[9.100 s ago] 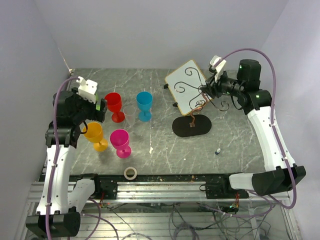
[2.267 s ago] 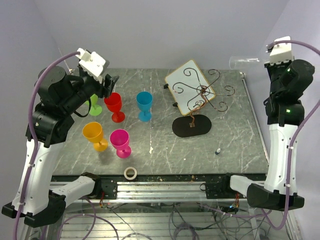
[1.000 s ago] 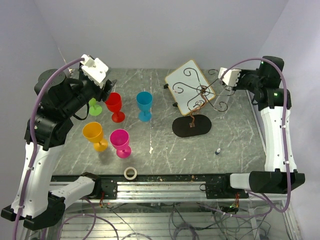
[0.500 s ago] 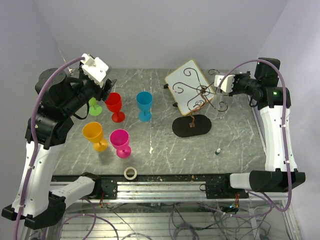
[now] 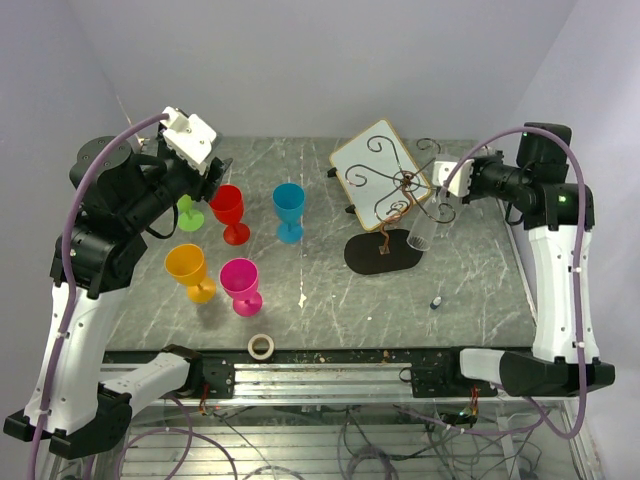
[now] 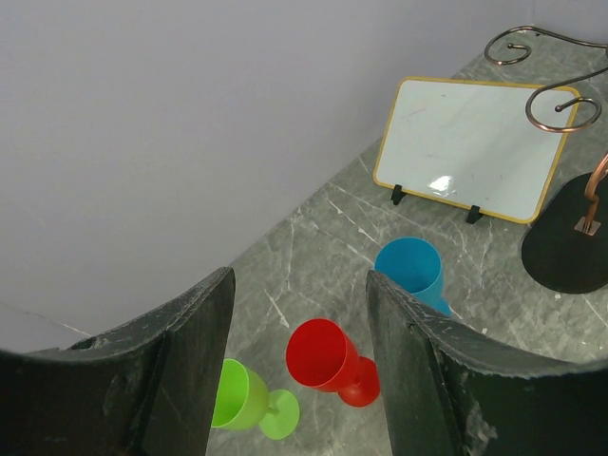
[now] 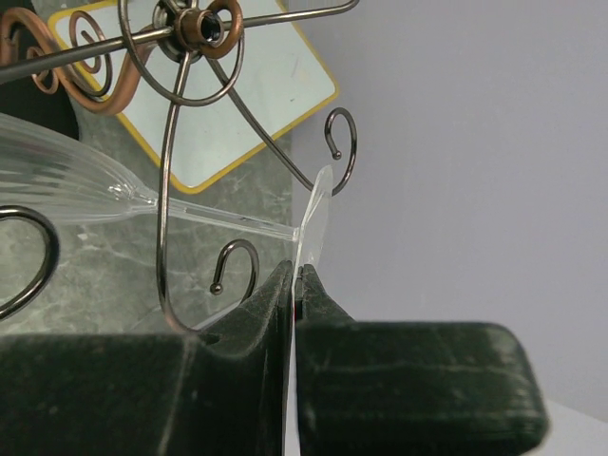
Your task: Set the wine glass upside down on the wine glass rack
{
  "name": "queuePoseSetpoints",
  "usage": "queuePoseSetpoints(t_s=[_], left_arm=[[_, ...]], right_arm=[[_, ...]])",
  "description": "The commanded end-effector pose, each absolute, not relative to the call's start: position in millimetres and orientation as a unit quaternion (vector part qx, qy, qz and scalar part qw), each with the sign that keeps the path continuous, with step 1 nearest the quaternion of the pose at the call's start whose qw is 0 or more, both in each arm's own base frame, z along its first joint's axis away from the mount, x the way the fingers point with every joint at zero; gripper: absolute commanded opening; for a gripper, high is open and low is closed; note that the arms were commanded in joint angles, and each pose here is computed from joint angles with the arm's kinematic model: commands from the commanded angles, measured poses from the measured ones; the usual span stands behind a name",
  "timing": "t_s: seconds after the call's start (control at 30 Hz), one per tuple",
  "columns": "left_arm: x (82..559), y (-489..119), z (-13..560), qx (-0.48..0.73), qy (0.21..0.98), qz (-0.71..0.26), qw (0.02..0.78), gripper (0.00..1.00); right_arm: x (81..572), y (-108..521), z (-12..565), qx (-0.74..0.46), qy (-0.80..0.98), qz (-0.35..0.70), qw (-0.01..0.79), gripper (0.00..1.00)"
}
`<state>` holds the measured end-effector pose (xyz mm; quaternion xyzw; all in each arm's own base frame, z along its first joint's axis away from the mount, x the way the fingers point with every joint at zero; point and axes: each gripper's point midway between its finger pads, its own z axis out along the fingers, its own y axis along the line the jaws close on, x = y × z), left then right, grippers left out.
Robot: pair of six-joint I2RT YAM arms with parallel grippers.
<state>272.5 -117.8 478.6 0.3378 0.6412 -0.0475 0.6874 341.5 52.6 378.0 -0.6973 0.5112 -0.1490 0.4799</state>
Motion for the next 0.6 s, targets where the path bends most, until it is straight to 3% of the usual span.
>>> queuePoseSetpoints(t_s=[0.0, 0.57], left_arm=[[265, -117, 490, 0.343, 0.626, -0.05, 0.699, 0.68], [262, -117, 493, 0.342, 0.622, -0.052, 0.702, 0.68]], right_arm=[[325, 53, 389, -0.693, 0.513, -0.152, 0.483, 0.0], [316, 9, 380, -0.636, 0.597, -0.222, 0.435, 0.0]])
